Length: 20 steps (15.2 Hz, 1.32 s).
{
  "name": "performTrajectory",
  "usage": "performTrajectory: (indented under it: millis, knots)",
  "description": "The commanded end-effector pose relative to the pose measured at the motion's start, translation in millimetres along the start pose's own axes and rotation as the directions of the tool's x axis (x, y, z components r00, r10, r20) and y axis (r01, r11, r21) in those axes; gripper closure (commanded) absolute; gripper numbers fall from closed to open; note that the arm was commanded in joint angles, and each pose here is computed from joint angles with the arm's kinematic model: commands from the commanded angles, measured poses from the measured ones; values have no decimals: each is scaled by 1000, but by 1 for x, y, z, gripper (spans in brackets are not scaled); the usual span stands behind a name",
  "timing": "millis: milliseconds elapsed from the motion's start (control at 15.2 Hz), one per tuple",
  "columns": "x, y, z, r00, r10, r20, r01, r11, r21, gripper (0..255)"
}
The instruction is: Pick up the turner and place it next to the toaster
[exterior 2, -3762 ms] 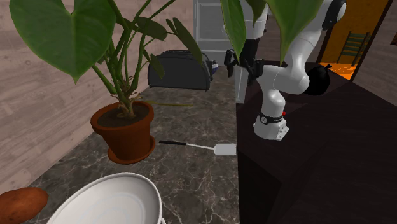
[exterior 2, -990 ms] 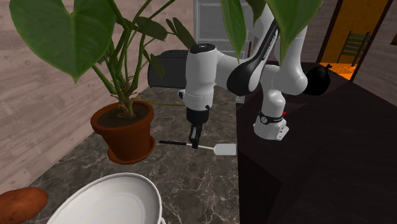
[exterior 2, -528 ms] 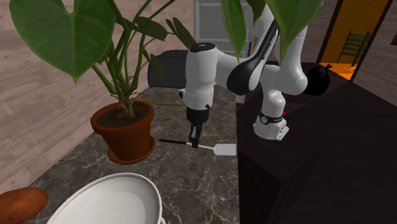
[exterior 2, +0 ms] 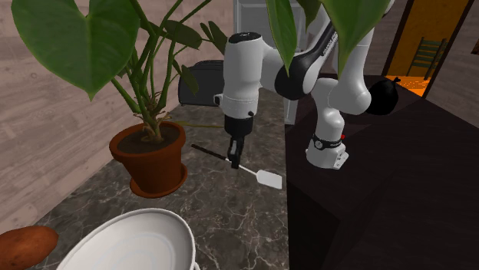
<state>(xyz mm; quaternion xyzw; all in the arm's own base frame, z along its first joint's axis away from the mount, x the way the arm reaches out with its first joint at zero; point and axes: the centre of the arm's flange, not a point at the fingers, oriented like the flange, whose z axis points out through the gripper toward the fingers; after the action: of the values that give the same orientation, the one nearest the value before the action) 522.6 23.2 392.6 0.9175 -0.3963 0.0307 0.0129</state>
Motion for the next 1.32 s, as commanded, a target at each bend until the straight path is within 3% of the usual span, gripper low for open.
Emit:
performTrajectory:
  millis: [0, 1254]
  knots:
    - [1, 0, -11, 1000, 0, 0, 0, 1000, 0, 255]
    - [7, 0, -111, 1000, 0, 0, 0, 1000, 0, 255]
